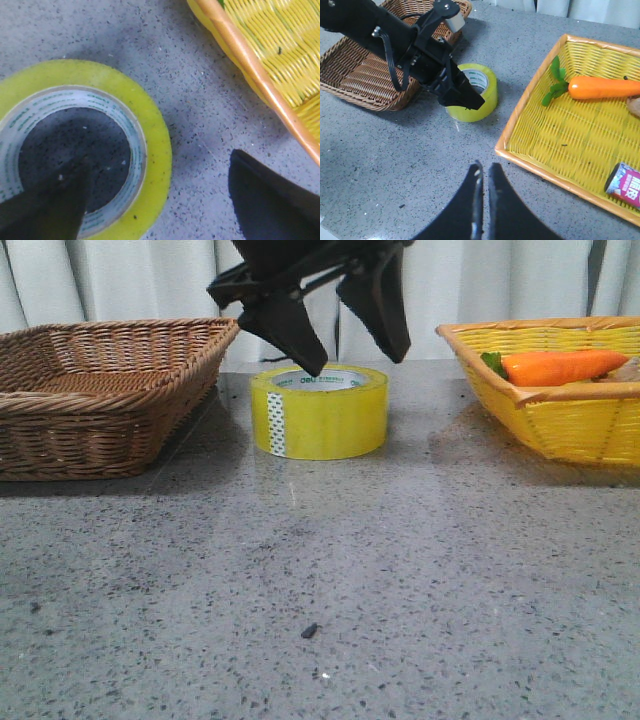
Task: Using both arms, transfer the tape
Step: 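Lift the tape roll with the left gripper and place it in the brown basket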
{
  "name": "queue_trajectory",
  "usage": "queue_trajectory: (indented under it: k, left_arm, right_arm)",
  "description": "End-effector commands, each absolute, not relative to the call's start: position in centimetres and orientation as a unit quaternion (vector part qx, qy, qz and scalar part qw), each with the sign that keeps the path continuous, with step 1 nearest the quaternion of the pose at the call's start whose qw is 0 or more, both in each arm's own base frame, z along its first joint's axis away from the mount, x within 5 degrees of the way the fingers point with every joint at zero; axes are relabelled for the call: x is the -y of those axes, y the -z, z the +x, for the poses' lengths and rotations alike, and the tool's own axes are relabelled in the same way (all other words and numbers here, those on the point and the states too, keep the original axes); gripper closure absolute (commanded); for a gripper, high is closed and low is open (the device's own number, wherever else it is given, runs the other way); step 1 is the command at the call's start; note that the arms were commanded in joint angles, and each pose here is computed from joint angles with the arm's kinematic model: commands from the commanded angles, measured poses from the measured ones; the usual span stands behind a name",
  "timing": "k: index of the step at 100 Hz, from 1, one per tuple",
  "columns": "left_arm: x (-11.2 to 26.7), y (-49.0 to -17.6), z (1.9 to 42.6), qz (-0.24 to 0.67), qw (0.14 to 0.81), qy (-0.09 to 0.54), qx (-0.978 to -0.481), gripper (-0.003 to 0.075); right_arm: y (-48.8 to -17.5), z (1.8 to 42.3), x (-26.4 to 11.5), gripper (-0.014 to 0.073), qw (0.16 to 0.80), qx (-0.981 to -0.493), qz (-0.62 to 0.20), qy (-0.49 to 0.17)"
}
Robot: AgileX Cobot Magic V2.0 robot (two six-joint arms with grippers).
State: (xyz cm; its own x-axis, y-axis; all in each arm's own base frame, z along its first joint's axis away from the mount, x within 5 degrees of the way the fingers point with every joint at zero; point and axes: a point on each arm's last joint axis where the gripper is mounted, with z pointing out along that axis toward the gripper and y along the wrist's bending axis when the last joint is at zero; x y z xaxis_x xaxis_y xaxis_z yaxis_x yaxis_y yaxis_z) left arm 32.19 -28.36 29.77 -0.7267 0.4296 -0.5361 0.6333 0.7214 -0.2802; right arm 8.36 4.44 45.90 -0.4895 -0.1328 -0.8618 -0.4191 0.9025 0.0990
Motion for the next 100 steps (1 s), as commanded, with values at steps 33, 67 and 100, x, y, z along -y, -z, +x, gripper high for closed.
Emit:
queue_trajectory:
  k: [33,67,100]
  left_arm:
    - [29.3,-30.7,32.7,0.300,0.264,0.249,-0.882,0.0482]
    - [29.3,-38.7,31.8,0.330,0.330,0.292,-0.835,0.0741]
    - [21.4,-49.2,29.5,0.310,0.469,0.236,-0.793,0.0741]
  right_arm:
    - [-46.4,8.7,-4.1,0.0659,0.510,-0.836,-0.155,-0.132]
    - [-46.4,8.8,-4.0,0.0659,0.514,-0.835,-0.155,-0.126]
    - [-46.4,8.7,-4.0,0.0660,0.511,-0.836,-0.155,-0.126]
